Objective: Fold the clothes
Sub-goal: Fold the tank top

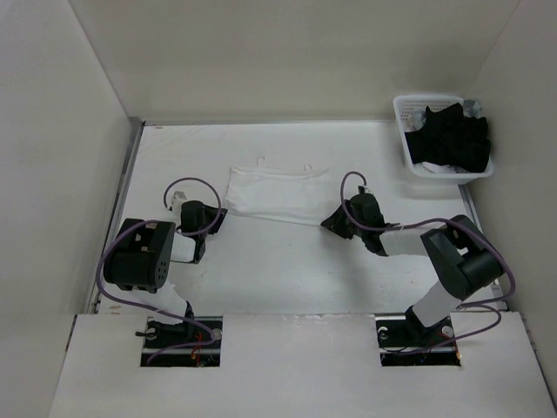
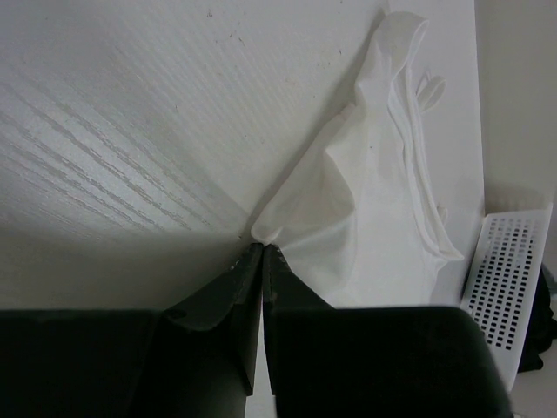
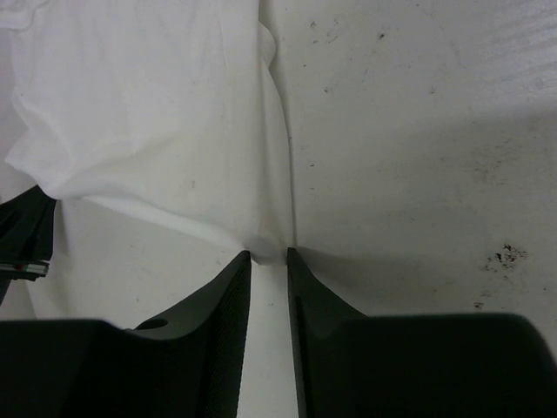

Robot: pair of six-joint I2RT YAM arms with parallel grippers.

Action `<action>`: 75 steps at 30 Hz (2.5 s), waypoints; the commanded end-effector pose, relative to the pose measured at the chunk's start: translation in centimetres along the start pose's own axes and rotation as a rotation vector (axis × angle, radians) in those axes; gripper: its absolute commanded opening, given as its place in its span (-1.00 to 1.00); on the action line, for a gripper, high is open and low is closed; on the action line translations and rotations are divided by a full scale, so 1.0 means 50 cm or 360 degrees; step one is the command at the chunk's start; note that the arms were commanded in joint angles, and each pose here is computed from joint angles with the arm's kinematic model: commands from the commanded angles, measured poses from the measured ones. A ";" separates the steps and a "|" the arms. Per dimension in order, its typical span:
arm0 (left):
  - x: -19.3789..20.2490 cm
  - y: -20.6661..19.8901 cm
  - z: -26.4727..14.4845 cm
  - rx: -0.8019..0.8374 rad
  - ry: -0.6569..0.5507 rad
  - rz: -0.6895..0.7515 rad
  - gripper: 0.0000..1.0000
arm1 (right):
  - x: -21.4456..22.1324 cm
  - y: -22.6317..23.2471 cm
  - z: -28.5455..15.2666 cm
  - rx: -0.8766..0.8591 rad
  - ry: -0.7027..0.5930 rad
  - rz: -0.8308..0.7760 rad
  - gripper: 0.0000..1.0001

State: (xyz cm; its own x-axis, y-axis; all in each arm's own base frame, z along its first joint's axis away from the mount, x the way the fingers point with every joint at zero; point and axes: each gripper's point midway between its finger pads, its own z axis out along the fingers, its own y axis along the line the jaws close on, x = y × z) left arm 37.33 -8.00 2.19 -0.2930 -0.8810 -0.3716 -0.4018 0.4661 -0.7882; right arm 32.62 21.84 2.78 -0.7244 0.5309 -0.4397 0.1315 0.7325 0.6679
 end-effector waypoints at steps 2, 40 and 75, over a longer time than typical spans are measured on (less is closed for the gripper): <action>0.005 0.026 -0.009 -0.0057 0.0014 0.0008 -0.96 | -0.001 -0.002 0.013 0.0029 -0.0019 0.0037 -0.57; -0.077 -0.201 -0.338 0.0236 -0.0114 0.0311 -1.00 | -0.091 0.225 -0.310 -0.0412 -0.0315 -0.0337 -0.93; -0.043 -0.154 -0.085 0.0212 -0.0058 0.0234 -1.00 | -0.184 0.044 -0.058 -0.0129 -0.0281 -0.0130 -0.92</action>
State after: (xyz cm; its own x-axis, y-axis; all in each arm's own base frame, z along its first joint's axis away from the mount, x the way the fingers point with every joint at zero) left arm 37.25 -9.20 8.05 -0.3544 -0.7996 -0.4849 -0.3373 0.5929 -0.7312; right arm 37.58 17.01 7.79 -0.6627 0.5302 -0.5289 0.0771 0.7508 0.6561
